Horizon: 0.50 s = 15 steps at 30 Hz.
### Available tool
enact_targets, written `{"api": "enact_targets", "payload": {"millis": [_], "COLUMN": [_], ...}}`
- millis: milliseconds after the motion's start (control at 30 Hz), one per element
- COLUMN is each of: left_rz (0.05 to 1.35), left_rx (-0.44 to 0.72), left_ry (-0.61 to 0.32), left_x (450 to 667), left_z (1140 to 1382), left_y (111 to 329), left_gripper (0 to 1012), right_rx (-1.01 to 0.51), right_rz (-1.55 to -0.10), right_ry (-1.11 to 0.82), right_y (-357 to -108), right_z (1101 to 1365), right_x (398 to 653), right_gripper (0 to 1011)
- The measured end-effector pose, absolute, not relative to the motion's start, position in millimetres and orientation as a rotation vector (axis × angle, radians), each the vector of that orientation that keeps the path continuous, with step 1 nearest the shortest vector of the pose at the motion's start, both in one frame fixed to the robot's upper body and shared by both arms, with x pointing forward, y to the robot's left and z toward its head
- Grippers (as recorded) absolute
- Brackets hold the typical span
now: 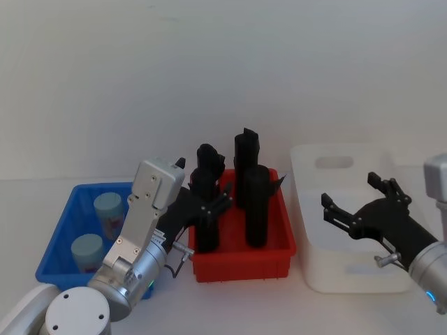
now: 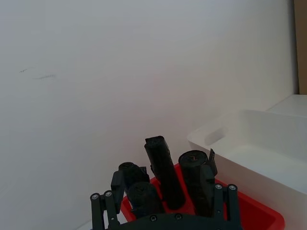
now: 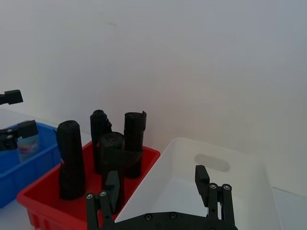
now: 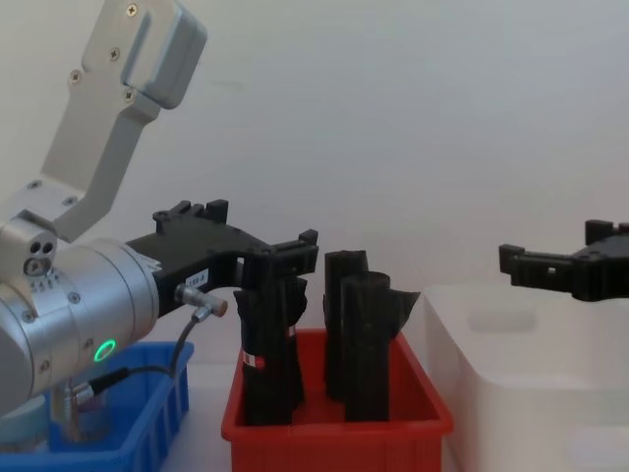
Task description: Pick the cotton swabs from the blue box and place them into the white box.
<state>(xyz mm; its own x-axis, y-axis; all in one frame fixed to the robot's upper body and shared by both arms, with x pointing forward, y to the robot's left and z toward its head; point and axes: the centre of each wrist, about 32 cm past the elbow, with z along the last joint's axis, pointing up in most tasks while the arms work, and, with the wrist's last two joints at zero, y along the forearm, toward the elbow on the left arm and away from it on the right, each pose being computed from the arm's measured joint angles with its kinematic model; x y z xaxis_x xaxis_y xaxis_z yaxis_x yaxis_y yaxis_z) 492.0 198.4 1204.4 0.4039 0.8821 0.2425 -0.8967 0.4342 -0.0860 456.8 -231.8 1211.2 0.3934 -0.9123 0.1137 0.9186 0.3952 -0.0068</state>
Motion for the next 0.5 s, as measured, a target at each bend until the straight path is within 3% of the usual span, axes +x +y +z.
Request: {"api": "enact_targets", "payload": {"millis": [500], "left_rz": [1.124], "left_rx": [0.061], "left_ry": [-0.268], "left_x": [492], "left_z": [1204], "left_y": [198], "left_gripper": [1004], "right_rx": [-0.197], "right_rz": [-1.046], "right_ry": [-0.055], "right_y": [-222], "right_z": [1234], "right_x": [484], "right_gripper": [1001]}}
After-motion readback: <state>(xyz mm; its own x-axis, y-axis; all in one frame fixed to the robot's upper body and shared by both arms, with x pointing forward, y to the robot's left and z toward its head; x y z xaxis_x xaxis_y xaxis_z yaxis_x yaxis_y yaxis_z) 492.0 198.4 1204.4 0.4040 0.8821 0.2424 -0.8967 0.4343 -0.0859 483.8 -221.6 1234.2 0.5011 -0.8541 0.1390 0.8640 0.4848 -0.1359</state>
